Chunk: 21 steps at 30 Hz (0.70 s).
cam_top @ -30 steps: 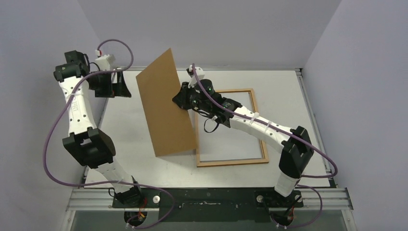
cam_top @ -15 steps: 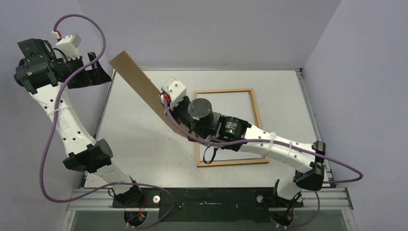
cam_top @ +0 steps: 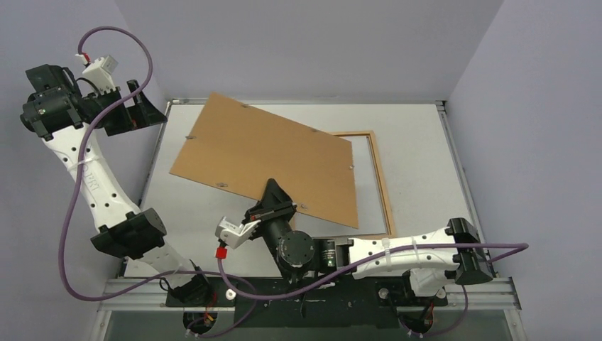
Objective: Put the photo into the frame
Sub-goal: Turn over the photo frame item at the center of the board.
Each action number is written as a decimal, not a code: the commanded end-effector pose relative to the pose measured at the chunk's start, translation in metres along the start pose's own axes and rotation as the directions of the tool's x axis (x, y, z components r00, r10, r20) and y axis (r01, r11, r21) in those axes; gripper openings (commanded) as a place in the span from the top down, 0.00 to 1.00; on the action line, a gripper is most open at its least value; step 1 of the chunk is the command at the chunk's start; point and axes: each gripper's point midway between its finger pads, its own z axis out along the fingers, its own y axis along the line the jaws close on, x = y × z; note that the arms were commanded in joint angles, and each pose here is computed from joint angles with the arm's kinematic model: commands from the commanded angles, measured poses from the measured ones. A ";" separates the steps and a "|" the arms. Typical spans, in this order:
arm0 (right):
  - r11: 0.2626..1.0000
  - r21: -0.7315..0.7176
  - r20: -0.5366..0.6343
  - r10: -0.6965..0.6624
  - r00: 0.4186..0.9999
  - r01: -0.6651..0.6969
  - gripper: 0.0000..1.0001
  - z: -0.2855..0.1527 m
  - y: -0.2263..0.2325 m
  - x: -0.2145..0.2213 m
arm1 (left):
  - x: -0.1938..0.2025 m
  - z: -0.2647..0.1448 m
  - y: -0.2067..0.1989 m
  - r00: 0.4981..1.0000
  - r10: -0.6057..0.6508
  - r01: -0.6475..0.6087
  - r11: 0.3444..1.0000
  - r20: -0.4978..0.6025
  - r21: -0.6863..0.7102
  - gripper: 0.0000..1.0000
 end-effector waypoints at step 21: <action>0.963 0.173 -0.269 -0.157 0.950 0.209 0.95 0.006 0.017 0.066 | -0.025 -0.002 -0.127 0.999 -0.014 -0.008 0.844 0.038 0.536 0.04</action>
